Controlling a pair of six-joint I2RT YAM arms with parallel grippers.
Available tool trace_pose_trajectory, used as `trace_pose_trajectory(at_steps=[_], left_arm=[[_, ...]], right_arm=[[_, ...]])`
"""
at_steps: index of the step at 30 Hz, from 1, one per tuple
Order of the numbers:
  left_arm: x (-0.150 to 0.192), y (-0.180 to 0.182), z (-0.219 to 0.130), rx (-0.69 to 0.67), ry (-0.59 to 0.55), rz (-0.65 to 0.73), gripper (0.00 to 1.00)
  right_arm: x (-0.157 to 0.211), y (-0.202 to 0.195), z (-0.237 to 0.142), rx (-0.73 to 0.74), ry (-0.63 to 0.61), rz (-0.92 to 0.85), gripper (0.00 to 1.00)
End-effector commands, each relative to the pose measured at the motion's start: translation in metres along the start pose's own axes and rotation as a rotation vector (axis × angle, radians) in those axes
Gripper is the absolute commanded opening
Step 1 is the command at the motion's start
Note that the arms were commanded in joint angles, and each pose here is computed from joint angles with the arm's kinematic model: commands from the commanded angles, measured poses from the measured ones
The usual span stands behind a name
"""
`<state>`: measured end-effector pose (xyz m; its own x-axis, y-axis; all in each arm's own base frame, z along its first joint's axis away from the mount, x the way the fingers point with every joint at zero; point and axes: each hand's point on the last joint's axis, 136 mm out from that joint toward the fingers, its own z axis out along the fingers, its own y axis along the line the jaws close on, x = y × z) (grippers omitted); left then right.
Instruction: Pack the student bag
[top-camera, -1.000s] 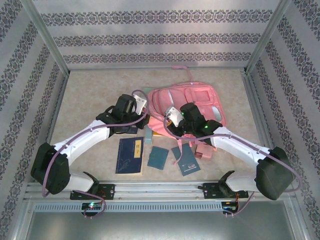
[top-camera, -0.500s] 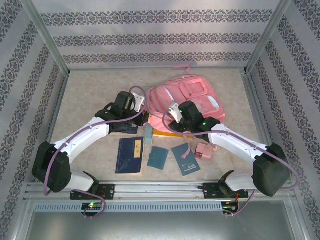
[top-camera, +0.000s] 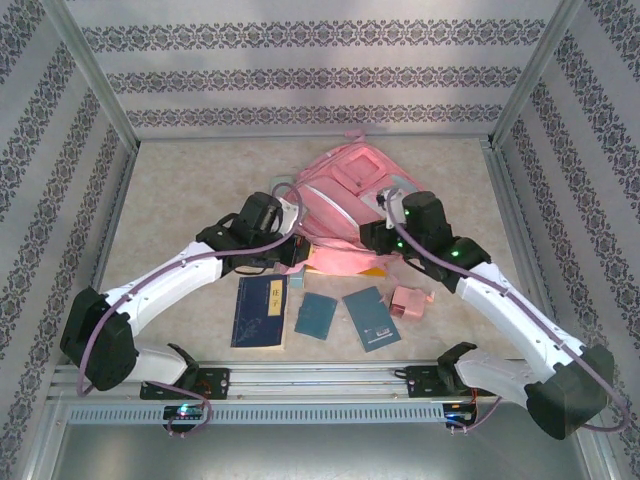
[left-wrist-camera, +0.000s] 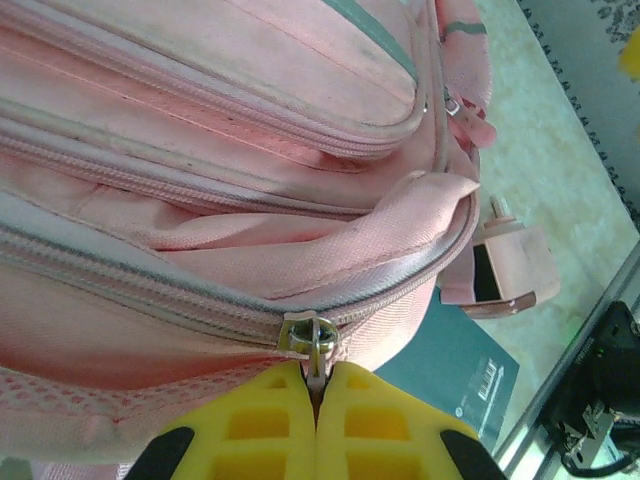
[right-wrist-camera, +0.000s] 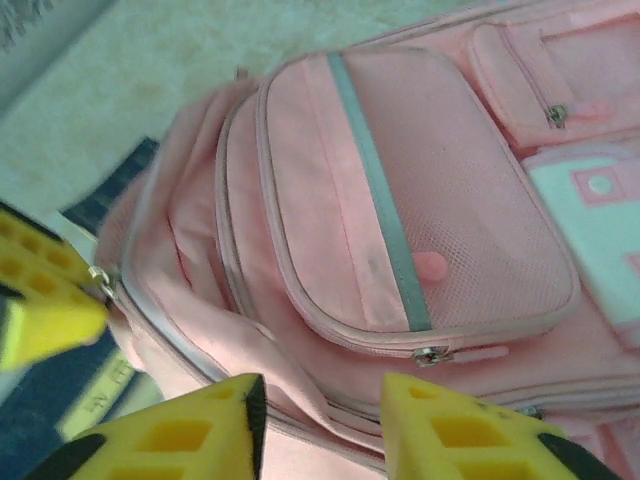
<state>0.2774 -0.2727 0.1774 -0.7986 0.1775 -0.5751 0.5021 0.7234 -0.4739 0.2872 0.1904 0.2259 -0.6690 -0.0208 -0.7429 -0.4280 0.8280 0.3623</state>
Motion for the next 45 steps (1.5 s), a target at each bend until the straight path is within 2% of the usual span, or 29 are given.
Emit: trace_pose_trajectory(at_steps=[1, 4, 6, 8, 11, 18, 29, 36, 39, 41, 45], left_arm=[[-0.006, -0.027, 0.003, 0.069, 0.027, 0.037, 0.00], [-0.010, -0.037, 0.011, 0.074, 0.040, 0.077, 0.00], [-0.018, -0.041, 0.014, 0.074, 0.034, 0.084, 0.00], [-0.026, -0.047, 0.017, 0.081, 0.036, 0.095, 0.00], [-0.031, -0.058, 0.020, 0.098, 0.043, 0.136, 0.00], [-0.026, -0.070, 0.027, 0.100, 0.059, 0.231, 0.00], [-0.018, -0.075, 0.030, 0.083, 0.069, 0.280, 0.00], [-0.015, -0.081, 0.030, 0.083, 0.070, 0.324, 0.00], [-0.015, -0.085, 0.029, 0.086, 0.069, 0.347, 0.00], [-0.015, -0.086, 0.028, 0.083, 0.068, 0.360, 0.00], [-0.016, -0.085, 0.028, 0.076, 0.062, 0.366, 0.00]], right_arm=[[0.000, 0.011, -0.009, -0.101, 0.042, 0.233, 0.22], [-0.009, 0.006, -0.014, -0.084, 0.041, 0.372, 0.24], [-0.005, 0.002, -0.010, -0.070, 0.129, 0.532, 0.27], [0.003, -0.003, -0.003, -0.073, 0.221, 0.740, 0.35], [0.006, -0.009, -0.001, -0.049, 0.227, 0.971, 0.50], [0.032, -0.011, -0.007, 0.097, 0.314, 1.358, 0.50], [0.055, 0.008, -0.002, 0.248, 0.375, 1.480, 0.50], [0.046, -0.006, 0.018, 0.279, 0.334, 1.450, 0.54], [0.053, -0.014, 0.022, 0.337, 0.345, 1.438, 0.55], [0.059, -0.016, 0.025, 0.363, 0.360, 1.429, 0.50], [0.065, -0.023, 0.027, 0.415, 0.360, 1.396, 0.31]])
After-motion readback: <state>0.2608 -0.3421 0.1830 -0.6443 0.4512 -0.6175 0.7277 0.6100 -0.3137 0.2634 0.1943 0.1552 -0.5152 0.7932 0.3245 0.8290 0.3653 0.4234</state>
